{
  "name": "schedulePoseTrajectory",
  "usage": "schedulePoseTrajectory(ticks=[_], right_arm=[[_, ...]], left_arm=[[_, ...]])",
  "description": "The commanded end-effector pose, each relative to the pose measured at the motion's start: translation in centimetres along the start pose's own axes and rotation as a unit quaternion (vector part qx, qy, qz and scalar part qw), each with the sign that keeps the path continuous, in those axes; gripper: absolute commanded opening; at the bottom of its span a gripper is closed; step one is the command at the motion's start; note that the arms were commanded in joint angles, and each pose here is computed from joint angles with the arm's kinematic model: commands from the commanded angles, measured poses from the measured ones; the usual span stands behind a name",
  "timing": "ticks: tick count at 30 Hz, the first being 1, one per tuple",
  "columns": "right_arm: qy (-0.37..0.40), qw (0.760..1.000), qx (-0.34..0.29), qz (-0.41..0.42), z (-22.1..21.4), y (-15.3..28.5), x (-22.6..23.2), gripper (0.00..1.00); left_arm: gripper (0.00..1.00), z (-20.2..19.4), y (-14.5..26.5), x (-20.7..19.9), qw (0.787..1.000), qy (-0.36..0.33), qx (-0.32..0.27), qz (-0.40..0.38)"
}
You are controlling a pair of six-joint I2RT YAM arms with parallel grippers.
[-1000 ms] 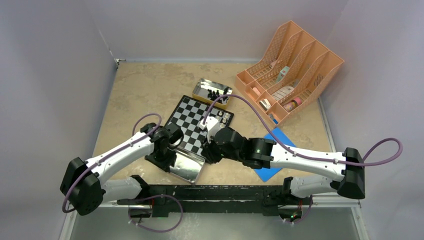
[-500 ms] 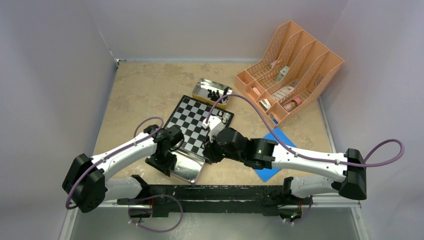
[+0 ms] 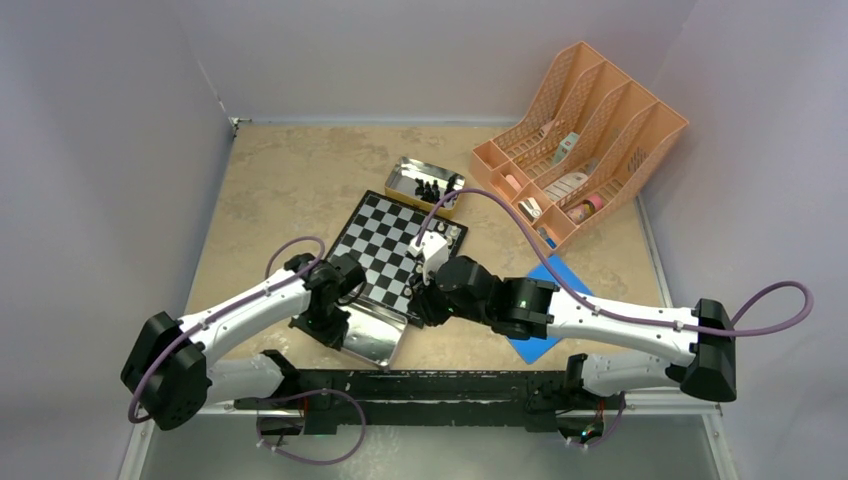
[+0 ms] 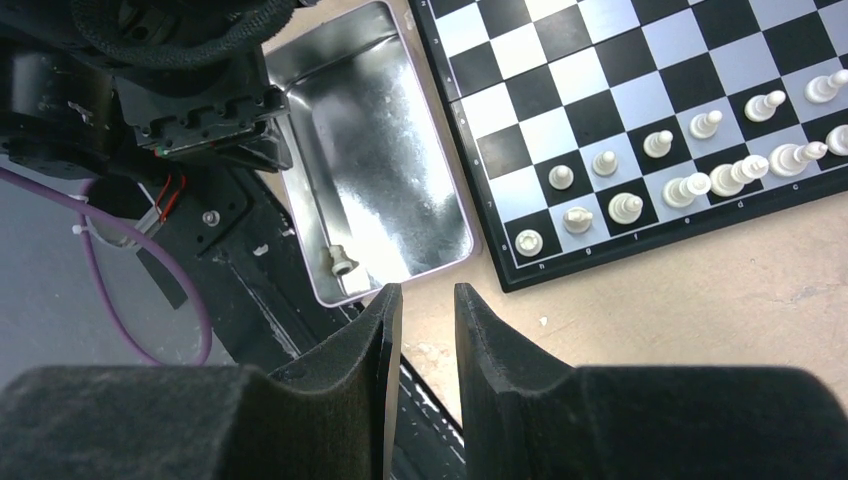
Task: Set up the chess pieces on the board
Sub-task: Pick up the storage box at the center of the board.
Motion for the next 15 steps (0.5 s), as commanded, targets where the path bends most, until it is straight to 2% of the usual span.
schedulePoseTrajectory(ticks=[1,5,15], right_arm=[[-0.018,0.999,-0.031,-0.002,1.2,0.6,0.0,0.29],[-0.02,0.999,-0.032,-0.002,1.1,0.6,-0.1,0.29],[-0.023,0.999,-0.035,0.0,1.0,0.6,-0.1,0.29]], left_arm=[[0.04,0.6,0.6,0.5,1.0,-0.013,-0.012,-0.01],[0.0,0.7,1.1,0.3,0.999,-0.03,-0.014,-0.031],[0.0,0.9,2.0,0.4,0.992,-0.096,-0.017,-0.077]])
Point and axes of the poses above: each gripper's point midway between its finger pads, its own y axis back along the fingers, its own x axis along the line the jaws close on, z = x × y, the point moved 3 cm from there along y, back along the fingers, and after that the axes turned 2 degrees about -y, right-handed, at the moved point
